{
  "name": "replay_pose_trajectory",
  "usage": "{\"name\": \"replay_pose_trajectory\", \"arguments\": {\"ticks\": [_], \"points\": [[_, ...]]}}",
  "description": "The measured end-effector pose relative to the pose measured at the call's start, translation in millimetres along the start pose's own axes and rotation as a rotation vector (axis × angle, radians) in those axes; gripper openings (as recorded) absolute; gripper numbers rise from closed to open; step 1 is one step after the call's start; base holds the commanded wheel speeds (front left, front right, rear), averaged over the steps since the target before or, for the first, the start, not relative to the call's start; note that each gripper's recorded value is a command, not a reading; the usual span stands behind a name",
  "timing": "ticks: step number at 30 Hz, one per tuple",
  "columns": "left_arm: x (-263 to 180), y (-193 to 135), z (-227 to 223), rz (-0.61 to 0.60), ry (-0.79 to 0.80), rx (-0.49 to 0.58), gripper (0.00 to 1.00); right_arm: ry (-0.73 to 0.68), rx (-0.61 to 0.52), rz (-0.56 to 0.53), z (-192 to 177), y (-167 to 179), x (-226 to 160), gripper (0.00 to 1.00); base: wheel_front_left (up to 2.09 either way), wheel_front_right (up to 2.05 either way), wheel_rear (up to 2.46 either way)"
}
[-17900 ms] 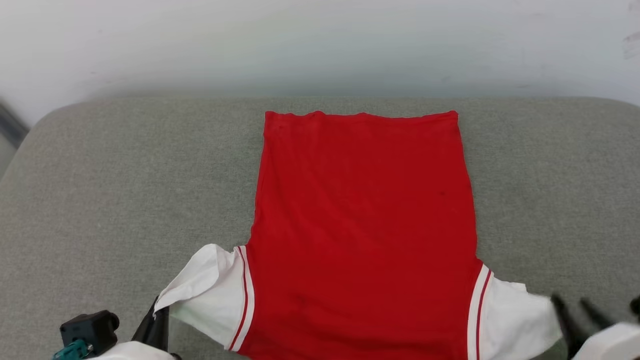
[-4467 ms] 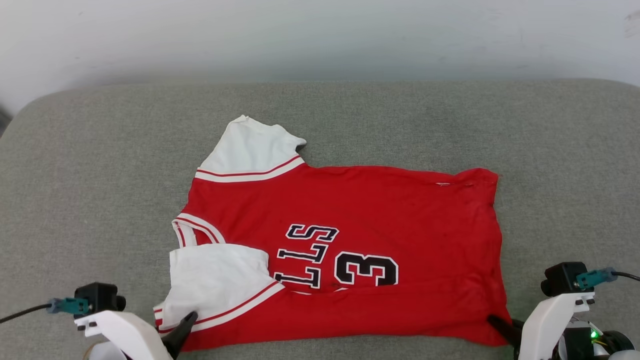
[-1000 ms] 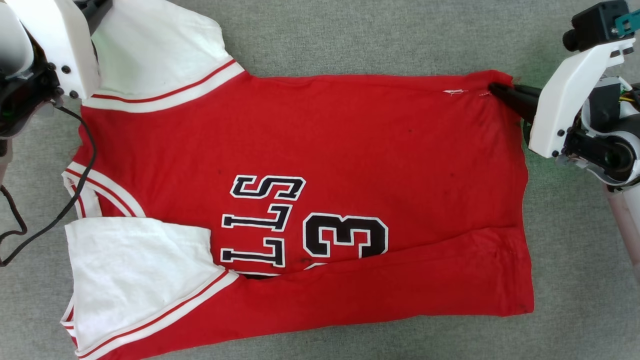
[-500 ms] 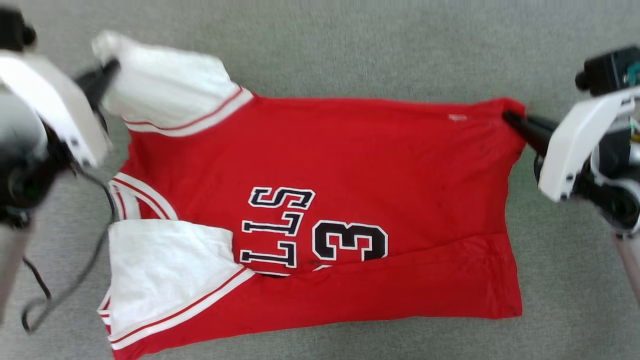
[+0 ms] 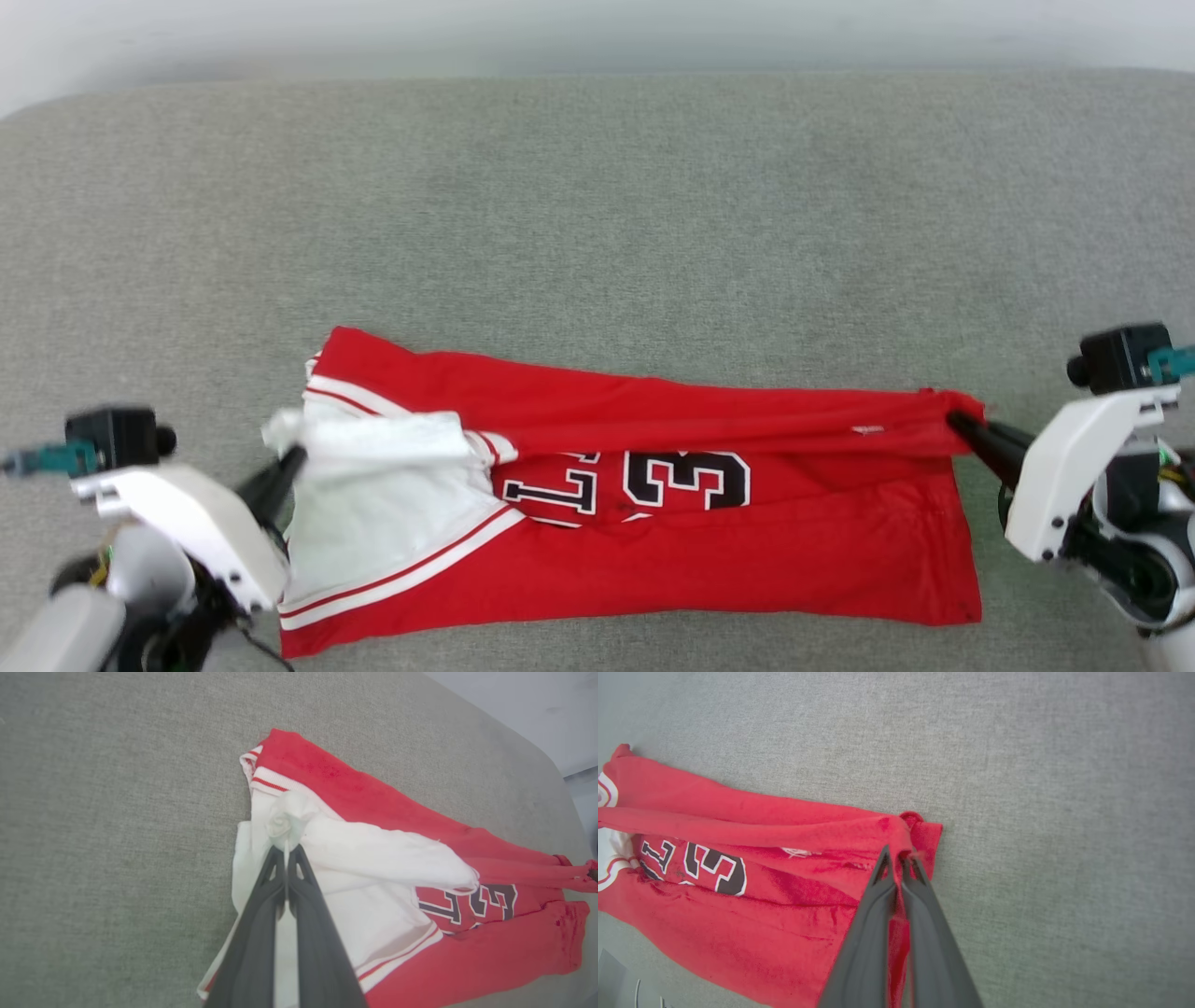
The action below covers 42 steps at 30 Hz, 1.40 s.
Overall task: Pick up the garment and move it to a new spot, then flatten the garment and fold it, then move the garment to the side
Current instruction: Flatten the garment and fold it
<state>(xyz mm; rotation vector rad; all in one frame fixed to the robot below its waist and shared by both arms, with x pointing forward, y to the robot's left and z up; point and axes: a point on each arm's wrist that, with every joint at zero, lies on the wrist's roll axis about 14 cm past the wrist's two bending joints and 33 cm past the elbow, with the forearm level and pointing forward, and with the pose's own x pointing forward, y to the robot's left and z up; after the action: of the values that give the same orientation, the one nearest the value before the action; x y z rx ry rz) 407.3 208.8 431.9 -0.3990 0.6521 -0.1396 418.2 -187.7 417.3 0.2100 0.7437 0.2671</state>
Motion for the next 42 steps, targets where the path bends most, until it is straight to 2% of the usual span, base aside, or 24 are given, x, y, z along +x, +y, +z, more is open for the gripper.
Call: {"name": "replay_pose_trajectory", "arguments": {"ticks": [6, 7, 8, 9, 14, 18, 24, 30, 36, 42], "points": [[-12, 12, -44, 0.047, 0.059, -0.108, 0.0, 0.047, 0.063, -0.011, -33, -1, -5, 0.0, 0.0, 0.0, 0.0], [-12, 12, -50, 0.049, 0.069, -0.121, 0.09, 0.06, 0.078, -0.011, -40, 0, -6, 0.15, 0.0, 0.0, 0.0], [-11, 9, -57, 0.042, 0.083, -0.128, 0.5, 0.065, 0.091, -0.009, -46, 1, -6, 0.48, 0.0, 0.0, 0.0], [-9, 7, -61, 0.039, 0.085, -0.137, 1.0, 0.069, 0.095, -0.009, -51, 2, -7, 1.0, 0.0, 0.0, 0.0], [-3, -5, -62, 0.008, 0.029, -0.156, 1.0, 0.043, 0.12, -0.004, -61, 8, -11, 1.0, 0.0, 0.0, 0.0], [-6, -1, -34, 0.051, -0.128, -0.055, 1.0, -0.027, 0.107, 0.004, -52, 13, -20, 1.0, 0.0, 0.0, 0.0], [-19, -26, 22, 0.034, -0.389, 0.053, 1.0, -0.151, 0.064, -0.009, -19, 10, -41, 1.0, 0.0, 0.0, 0.0], [-40, -54, 63, 0.006, -0.606, 0.146, 1.0, -0.184, 0.05, -0.076, 2, -14, -61, 1.0, 0.0, 0.0, 0.0], [-59, -70, 84, 0.009, -0.752, 0.23, 1.0, -0.096, 0.025, -0.11, 3, -25, -59, 1.0, 0.0, 0.0, 0.0], [-71, -75, 85, 0.029, -0.808, 0.289, 1.0, 0.051, 0.041, -0.064, -22, -9, -32, 1.0, 0.0, 0.0, 0.0]]}}
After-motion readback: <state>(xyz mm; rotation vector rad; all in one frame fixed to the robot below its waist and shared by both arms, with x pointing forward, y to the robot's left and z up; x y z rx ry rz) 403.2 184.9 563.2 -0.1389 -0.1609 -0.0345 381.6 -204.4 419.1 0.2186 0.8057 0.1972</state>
